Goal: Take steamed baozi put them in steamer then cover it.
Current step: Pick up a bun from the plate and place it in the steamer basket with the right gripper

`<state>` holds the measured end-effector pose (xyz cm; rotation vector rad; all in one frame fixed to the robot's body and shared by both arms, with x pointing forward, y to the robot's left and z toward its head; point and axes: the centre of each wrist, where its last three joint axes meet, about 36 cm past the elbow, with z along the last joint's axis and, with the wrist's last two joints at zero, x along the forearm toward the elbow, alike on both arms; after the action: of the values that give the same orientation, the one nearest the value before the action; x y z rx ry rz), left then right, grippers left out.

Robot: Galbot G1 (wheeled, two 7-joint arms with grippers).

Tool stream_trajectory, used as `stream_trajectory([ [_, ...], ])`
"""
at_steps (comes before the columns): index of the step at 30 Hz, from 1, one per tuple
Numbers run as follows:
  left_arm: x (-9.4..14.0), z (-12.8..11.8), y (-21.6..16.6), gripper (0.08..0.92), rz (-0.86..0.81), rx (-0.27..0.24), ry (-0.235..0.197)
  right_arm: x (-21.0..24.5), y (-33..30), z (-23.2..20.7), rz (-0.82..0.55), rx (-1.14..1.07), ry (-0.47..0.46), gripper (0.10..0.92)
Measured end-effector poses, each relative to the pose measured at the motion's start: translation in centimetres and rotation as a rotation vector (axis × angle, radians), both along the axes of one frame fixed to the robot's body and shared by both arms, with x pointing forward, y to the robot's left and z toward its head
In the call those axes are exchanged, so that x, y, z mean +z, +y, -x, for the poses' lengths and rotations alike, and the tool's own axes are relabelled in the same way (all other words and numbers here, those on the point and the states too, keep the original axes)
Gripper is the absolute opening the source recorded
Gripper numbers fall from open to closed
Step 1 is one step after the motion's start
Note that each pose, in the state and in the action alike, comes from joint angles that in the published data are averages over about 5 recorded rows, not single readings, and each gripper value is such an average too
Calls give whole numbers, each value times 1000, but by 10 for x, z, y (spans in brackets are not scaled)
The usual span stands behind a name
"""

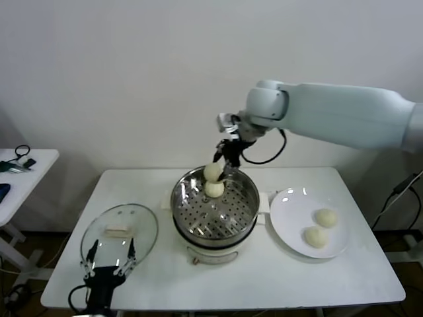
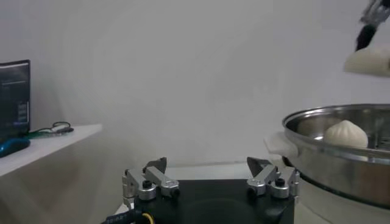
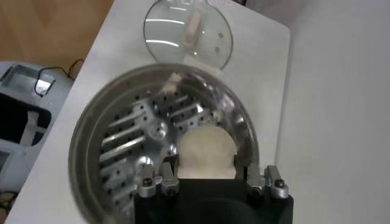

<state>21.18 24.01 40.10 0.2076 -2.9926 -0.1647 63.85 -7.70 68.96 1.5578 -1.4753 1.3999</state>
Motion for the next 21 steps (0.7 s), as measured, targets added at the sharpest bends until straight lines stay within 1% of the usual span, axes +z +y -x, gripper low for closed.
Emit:
stream_trajectory([
  [11, 1, -1, 0, 823, -1, 1, -5, -64, 47, 6, 46, -14, 11, 619],
  [19, -1, -2, 0, 823, 0, 2, -3, -94, 64, 8, 75, -19, -1, 621],
  [21, -1, -3, 0, 823, 0, 2, -4, -99, 66, 8, 77, -19, -2, 642],
])
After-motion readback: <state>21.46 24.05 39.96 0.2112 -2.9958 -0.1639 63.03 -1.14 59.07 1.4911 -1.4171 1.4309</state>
